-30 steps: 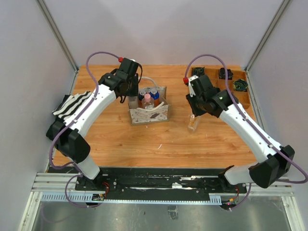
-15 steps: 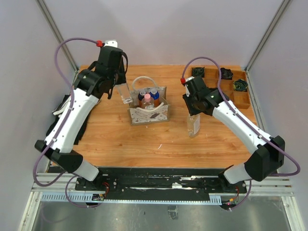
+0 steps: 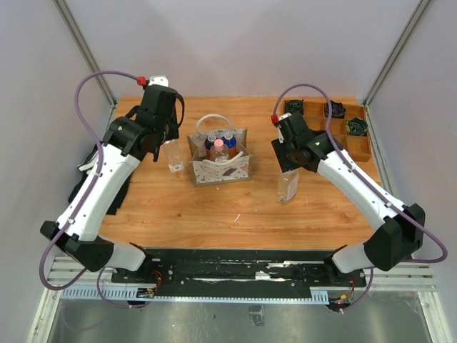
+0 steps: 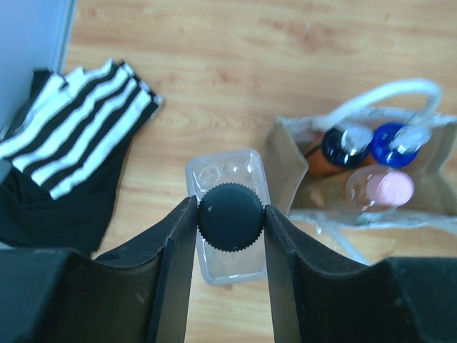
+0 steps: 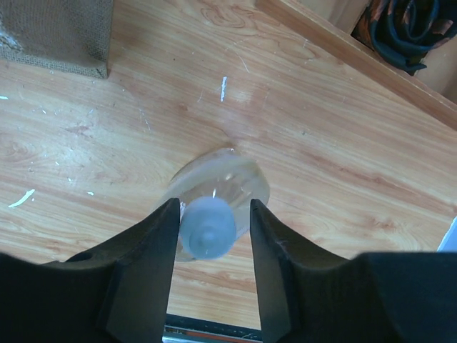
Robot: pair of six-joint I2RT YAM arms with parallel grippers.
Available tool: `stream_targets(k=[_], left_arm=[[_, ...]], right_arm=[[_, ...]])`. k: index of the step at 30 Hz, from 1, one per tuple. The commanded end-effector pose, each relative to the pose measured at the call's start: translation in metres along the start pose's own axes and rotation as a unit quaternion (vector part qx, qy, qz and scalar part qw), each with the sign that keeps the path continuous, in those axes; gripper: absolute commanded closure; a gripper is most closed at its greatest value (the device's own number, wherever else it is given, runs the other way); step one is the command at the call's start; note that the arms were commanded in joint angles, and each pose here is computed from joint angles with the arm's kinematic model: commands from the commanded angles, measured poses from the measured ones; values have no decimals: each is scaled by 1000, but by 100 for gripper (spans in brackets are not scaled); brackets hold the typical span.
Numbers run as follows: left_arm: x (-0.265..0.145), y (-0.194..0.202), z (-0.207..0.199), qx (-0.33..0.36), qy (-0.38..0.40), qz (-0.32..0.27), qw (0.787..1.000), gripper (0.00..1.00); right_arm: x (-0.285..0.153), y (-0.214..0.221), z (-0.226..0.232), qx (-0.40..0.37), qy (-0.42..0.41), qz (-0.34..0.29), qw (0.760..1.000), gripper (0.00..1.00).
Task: Take the personal care products out of the canvas bag
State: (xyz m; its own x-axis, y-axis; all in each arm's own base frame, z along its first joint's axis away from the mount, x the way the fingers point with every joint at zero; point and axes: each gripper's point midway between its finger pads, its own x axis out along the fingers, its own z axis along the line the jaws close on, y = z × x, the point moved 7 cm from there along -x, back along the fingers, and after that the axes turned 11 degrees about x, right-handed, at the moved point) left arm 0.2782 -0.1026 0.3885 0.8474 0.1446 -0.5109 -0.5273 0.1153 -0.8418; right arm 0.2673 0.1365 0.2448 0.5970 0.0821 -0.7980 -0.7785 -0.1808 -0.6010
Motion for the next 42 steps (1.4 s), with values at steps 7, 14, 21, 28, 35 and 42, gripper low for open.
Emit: stream_targets(k=[7, 14, 21, 28, 35, 42], left_arm=[[15, 40, -4, -62, -7, -29, 998, 100], [38, 83, -19, -72, 12, 7, 997, 100], [59, 117, -36, -80, 30, 50, 995, 99], [55, 119, -31, -92, 23, 39, 995, 84], [49, 110, -30, -99, 30, 28, 994, 32], [45, 95, -29, -92, 35, 16, 995, 21]], right_arm=[[-37, 0, -15, 26, -1, -33, 999, 32], [-64, -30, 21, 0, -115, -103, 988, 48], [-45, -73, 62, -54, -163, -112, 979, 46], [-19, -105, 101, -69, -242, -129, 959, 26], [5, -122, 143, -105, -267, -130, 949, 28], [24, -125, 169, -118, -268, -121, 949, 30]])
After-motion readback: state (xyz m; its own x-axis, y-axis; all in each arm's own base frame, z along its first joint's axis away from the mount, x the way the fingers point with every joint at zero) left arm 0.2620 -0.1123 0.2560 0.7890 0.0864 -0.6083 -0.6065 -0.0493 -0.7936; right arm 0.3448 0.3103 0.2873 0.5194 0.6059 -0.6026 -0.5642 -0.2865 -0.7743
